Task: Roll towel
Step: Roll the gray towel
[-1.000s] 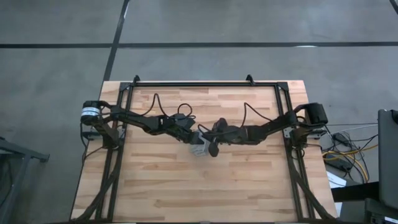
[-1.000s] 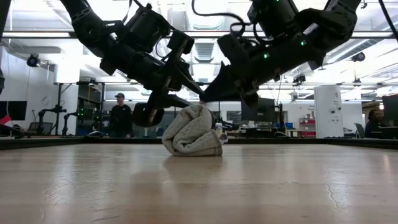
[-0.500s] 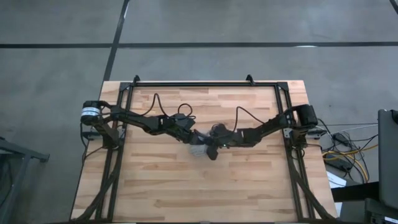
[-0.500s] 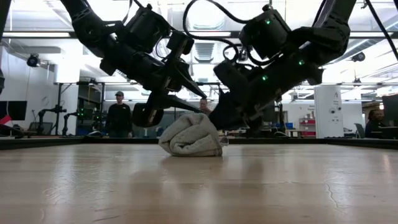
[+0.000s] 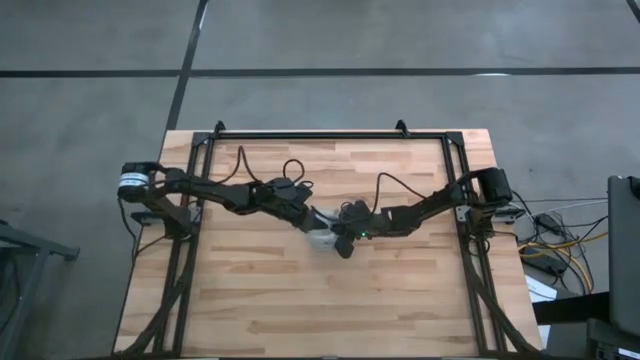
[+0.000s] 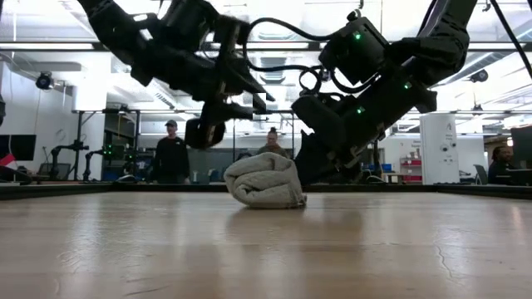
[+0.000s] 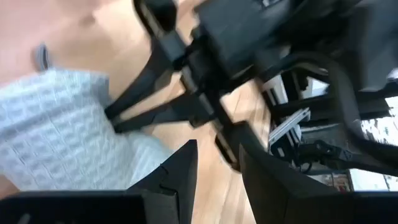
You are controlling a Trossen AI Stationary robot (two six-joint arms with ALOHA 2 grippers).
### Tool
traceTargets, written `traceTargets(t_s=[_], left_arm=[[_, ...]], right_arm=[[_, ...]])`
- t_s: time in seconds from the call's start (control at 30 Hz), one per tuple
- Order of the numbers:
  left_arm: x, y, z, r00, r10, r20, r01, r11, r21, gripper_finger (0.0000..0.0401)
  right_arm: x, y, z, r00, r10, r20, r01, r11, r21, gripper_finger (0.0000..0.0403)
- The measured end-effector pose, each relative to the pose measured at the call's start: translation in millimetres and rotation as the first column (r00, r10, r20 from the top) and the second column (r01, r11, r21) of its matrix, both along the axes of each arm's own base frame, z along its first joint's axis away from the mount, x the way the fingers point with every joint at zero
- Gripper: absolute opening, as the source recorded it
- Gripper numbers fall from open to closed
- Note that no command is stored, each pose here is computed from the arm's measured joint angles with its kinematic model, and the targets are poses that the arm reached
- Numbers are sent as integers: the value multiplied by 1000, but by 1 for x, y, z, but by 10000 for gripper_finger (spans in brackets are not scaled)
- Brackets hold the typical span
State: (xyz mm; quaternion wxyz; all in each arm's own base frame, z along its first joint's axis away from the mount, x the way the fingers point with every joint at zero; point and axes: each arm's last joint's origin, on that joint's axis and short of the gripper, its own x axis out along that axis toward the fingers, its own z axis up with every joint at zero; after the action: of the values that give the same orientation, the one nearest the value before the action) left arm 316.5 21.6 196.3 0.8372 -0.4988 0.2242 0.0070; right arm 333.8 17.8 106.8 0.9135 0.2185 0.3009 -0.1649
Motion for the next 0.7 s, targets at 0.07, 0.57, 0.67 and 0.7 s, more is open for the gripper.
traceTargets(t_s=[0.07,0.57,0.67,0.7], left_arm=[[-4,1,7,1000,12,24,-12,999,31,123],[-58,4,69,982,163,99,-187,920,344,122],[-70,3,82,976,172,137,-213,890,403,122],[-74,3,86,973,169,155,-220,880,421,122]], right_arm=[[0,0,0,1000,0,-1,0,1000,0,50],[-1,0,10,1000,1,28,-1,1000,1,50],[-1,0,10,1000,15,27,-15,1000,12,50],[-1,1,10,999,19,27,-19,1000,16,50]])
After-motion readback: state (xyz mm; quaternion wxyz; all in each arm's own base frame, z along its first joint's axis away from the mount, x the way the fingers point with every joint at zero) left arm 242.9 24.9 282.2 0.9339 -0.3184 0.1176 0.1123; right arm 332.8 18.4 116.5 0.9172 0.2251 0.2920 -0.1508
